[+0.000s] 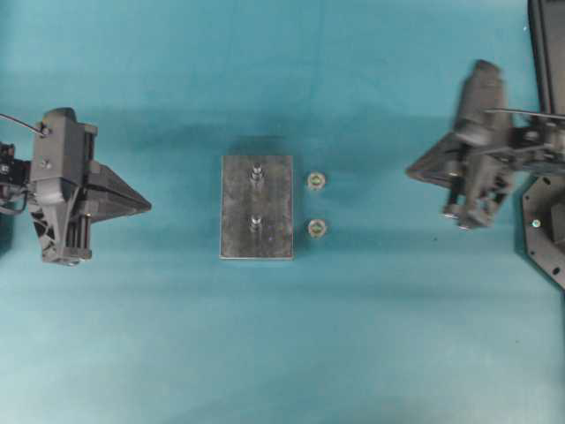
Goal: Insert the washer onto the shaft.
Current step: 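Move the right gripper over the upper metal washer beside the plate, then lower the right gripper and close it around the upper washer, then lift the washer and carry it above the upper steel shaft, then lower the washer down onto the upper shaft and open the right gripper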
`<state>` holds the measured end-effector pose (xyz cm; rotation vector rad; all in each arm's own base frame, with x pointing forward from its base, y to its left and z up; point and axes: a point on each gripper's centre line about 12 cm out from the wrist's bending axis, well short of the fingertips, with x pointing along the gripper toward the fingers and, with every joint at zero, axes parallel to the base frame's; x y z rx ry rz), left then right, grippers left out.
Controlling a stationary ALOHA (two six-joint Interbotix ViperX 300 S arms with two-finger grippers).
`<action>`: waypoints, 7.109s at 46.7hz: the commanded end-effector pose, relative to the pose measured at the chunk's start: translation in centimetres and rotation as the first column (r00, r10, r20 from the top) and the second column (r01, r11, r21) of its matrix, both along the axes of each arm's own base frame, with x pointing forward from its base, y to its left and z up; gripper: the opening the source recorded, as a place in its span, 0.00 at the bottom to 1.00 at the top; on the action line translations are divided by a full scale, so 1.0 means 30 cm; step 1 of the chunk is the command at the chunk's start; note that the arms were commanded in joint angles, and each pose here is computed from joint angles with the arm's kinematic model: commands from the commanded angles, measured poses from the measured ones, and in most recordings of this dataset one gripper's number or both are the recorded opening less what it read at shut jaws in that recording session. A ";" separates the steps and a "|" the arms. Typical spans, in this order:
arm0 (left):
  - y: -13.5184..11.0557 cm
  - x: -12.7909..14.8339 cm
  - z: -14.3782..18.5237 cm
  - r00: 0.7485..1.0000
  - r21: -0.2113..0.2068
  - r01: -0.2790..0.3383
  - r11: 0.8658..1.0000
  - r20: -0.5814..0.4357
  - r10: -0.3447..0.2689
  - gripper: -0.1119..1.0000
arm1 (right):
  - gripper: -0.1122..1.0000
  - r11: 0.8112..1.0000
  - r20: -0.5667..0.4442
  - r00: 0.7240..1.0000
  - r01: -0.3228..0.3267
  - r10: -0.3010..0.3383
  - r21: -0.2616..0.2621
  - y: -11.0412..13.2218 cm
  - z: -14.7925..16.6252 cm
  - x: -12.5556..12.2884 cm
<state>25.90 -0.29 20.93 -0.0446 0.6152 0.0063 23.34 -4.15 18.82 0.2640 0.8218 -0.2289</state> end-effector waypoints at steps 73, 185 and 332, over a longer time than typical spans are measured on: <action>0.014 0.084 -0.104 0.990 0.005 -0.013 1.000 -0.139 0.013 0.10 | 0.87 0.990 -0.263 0.956 -0.140 0.129 -0.024 -0.073 -0.223 0.450; 0.015 0.101 -0.085 0.998 -0.001 -0.017 1.000 -0.067 0.017 0.10 | 0.40 0.980 -0.290 0.944 -0.184 0.155 -0.077 -0.087 -0.124 0.467; 0.013 0.092 -0.047 1.000 0.035 0.012 0.999 -0.012 -0.012 0.10 | 0.74 0.980 -0.250 0.952 -0.194 0.176 -0.049 -0.017 -0.010 0.698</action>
